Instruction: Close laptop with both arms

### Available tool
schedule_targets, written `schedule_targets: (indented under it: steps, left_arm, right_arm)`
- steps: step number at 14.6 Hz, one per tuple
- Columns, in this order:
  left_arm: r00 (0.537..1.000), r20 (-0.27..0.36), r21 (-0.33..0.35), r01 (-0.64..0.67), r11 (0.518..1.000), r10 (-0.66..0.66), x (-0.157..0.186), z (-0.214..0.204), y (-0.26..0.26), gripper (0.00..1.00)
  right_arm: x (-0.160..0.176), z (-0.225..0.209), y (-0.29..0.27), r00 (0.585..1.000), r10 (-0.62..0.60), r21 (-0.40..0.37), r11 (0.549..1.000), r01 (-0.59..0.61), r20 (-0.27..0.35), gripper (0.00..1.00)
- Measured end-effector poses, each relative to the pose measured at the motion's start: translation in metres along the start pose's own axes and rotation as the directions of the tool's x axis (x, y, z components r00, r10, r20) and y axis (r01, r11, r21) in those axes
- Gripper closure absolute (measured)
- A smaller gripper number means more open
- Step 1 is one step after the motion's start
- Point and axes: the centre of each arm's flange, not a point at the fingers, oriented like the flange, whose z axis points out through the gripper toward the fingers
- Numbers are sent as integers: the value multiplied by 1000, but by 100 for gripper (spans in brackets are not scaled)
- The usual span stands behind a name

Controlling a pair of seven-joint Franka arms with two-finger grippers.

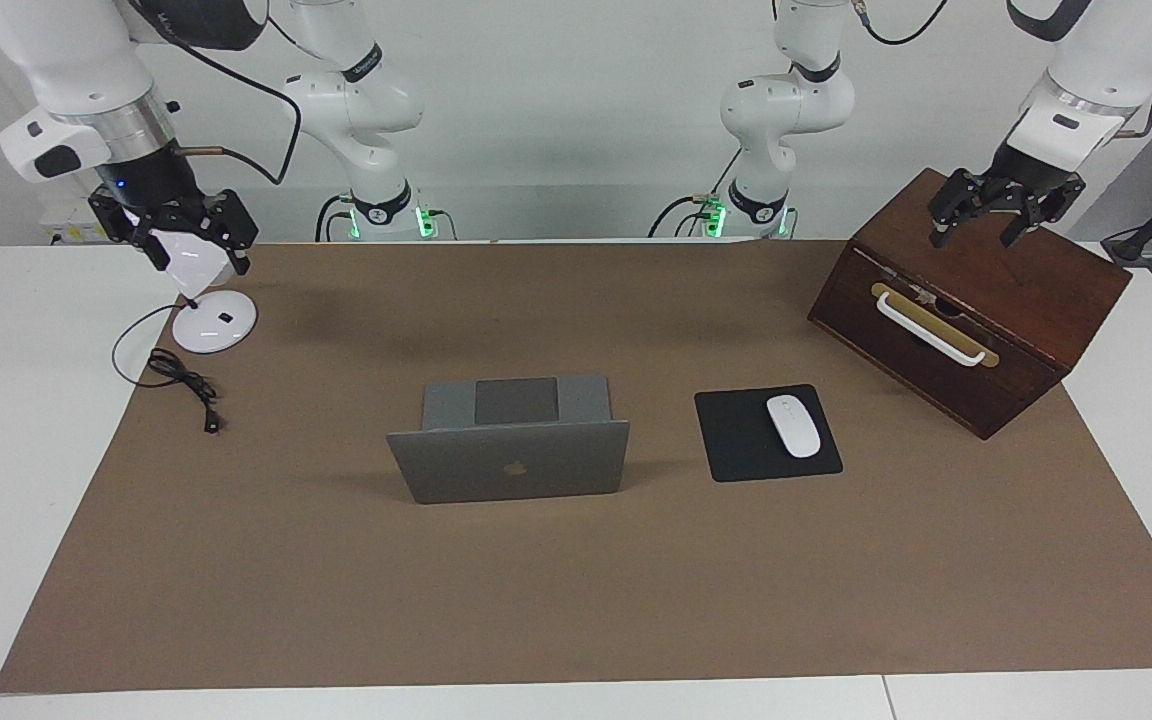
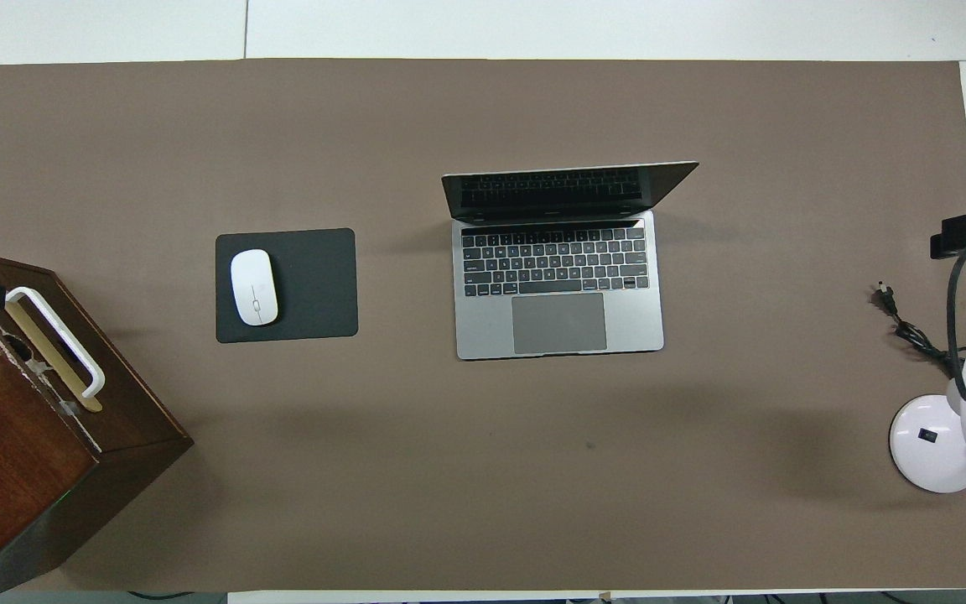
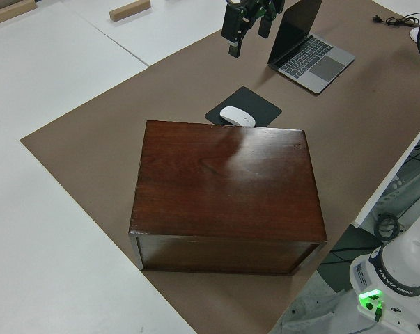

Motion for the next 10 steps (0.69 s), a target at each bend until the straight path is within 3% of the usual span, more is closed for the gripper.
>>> schedule_targets:
  steps: [10]
  left_arm:
    - [1000, 0, 0, -3, 1000, 3, 0, 0, 2, 0]
  right_arm:
    - [3, -2, 2, 1000, 3, 0, 1000, -3, -25, 0]
